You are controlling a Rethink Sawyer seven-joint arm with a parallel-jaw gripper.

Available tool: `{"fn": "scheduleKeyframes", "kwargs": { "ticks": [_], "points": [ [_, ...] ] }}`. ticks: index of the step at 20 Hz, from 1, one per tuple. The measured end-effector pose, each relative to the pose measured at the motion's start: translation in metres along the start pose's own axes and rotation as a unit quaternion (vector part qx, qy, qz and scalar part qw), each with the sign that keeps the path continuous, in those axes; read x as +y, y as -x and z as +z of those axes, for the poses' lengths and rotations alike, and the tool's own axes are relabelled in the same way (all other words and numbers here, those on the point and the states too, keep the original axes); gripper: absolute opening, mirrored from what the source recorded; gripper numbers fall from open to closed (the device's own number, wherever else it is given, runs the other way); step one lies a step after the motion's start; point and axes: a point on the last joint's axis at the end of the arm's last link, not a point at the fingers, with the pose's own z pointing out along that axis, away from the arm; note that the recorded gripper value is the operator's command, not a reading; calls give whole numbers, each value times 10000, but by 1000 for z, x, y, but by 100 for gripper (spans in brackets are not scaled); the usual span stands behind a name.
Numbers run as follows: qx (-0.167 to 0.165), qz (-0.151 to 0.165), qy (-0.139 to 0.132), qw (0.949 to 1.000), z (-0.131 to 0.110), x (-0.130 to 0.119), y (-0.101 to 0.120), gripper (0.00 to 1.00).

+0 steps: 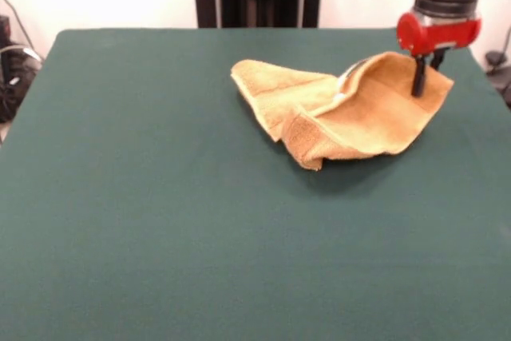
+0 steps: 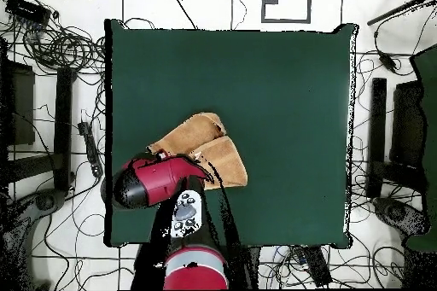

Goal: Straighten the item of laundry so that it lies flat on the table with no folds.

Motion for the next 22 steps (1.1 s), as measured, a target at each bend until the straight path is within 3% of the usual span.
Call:
{"fn": "scheduleKeyframes", "kwargs": {
  "ticks": [6, 22],
  "points": [
    [100, 182, -118, 9997, 8, 7, -5, 0],
    [-174, 787, 9, 9967, -33, 121, 19, 0]
  ]
}}
